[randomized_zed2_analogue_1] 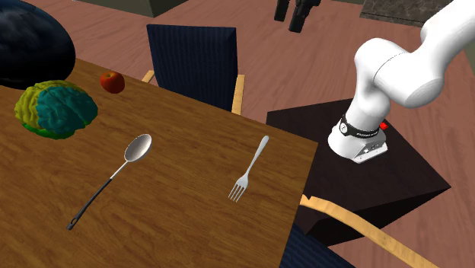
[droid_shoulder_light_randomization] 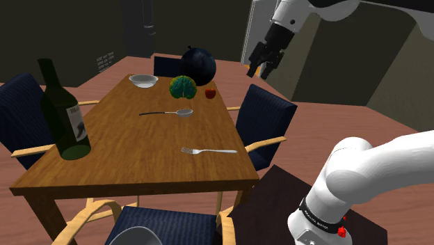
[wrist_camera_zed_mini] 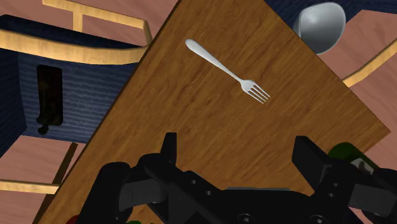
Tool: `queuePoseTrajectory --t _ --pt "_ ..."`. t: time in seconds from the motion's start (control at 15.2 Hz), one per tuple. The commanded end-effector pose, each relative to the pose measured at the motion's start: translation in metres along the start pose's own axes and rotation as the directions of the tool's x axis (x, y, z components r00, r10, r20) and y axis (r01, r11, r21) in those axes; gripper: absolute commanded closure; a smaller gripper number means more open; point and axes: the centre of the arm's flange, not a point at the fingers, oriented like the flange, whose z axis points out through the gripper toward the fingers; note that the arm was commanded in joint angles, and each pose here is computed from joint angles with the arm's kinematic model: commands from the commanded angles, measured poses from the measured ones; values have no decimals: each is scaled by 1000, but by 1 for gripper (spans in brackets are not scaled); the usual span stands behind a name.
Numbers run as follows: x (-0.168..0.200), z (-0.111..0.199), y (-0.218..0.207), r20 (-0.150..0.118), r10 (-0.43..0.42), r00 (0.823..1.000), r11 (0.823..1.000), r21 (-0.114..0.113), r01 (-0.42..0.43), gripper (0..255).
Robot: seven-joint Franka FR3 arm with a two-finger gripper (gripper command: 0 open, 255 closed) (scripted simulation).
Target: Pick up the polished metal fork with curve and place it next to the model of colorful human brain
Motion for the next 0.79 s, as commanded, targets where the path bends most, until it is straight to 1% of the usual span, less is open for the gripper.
queuePoseTrajectory --t 0.0,0.13,0.33,0.53,0.73 --pt "0 0 0 0 0 1000 1000 0 0 0" --pt "10 25 -7 16 -59 998 998 -3 59 0" --pt "23 62 -19 40 -146 988 989 -7 146 0" --pt "34 99 -32 65 -232 971 972 -8 233 0" --pt "43 137 -45 89 -316 945 948 -7 318 0"
